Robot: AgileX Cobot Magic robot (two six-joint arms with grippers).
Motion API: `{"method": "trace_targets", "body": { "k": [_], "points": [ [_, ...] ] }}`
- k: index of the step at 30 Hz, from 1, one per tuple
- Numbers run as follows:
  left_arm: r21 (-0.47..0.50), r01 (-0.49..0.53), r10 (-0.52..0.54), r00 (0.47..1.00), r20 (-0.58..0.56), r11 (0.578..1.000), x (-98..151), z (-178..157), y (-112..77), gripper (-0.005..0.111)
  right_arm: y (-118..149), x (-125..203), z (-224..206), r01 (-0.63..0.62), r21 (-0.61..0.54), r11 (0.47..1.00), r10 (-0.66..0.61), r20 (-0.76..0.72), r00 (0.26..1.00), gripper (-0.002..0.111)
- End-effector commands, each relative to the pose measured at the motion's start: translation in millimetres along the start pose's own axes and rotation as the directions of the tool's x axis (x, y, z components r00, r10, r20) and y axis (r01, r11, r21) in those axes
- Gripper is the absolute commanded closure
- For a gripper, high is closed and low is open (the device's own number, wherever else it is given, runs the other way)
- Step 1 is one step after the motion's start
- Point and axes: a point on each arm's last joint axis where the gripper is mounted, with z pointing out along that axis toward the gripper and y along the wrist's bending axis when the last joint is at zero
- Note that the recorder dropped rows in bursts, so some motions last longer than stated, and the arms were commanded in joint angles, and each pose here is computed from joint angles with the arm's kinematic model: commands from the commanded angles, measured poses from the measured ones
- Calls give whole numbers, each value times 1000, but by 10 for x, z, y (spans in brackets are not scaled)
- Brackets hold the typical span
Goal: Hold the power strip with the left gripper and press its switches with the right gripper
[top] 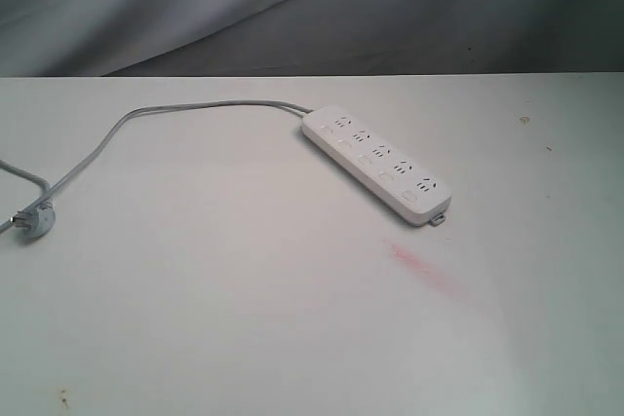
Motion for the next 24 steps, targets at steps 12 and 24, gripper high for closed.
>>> {"method": "trace_targets", "body": {
  "k": [12,24],
  "points": [
    [-1,7,-7,1000,10,1000,4,1,1,107,-39,1,-3,110,58,992,-110,5,994,108],
    [-1,7,-7,1000,10,1000,4,1,1,107,-61,0,-5,154,83,985,-154,0,988,108]
  ]
}}
